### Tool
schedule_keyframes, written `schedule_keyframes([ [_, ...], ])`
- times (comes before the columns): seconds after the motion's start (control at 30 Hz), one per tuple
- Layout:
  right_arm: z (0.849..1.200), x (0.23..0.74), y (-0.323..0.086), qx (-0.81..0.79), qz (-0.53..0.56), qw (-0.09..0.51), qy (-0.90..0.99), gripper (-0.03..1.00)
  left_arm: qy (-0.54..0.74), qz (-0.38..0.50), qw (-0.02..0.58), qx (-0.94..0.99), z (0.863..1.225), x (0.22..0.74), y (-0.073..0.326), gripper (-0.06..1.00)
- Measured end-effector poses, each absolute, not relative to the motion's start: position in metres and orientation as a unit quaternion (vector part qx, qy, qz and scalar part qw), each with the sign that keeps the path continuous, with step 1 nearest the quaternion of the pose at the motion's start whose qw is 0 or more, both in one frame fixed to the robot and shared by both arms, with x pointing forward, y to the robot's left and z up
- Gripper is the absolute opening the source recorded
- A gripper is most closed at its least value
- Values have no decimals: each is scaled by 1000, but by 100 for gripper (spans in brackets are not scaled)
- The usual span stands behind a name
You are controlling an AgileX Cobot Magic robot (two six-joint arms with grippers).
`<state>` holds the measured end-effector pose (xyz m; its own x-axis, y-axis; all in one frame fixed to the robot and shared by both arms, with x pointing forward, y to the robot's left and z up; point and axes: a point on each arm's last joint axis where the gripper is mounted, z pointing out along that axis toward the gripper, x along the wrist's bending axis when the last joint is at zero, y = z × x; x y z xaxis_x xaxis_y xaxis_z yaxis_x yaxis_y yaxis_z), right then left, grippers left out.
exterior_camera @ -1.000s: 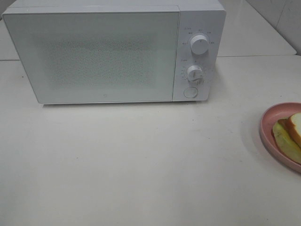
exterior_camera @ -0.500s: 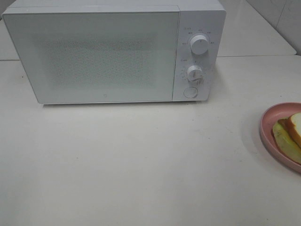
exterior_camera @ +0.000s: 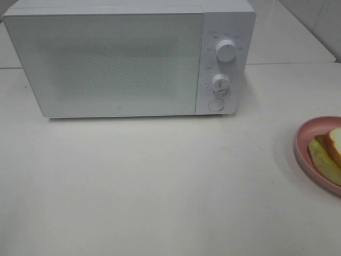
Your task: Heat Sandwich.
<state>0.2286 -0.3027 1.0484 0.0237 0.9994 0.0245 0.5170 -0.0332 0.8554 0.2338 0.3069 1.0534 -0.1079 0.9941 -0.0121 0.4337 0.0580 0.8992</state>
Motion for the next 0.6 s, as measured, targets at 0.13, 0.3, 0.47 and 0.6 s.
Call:
schedule_keyframes([
  [0.13,1048,229,-303,627,351,344,604,75,633,391,358,564,1053,234,307,97],
  [0.3,1048,229,-303,627,351,344,604,75,633,391,358,564,1053,234,307,97],
  [0.47,1048,229,-303,627,351,344,604,75,633,391,358,564,1053,234,307,97],
  [0.6,1048,229,-303,627,351,344,604,75,633,391,358,564,1053,234,307,97],
])
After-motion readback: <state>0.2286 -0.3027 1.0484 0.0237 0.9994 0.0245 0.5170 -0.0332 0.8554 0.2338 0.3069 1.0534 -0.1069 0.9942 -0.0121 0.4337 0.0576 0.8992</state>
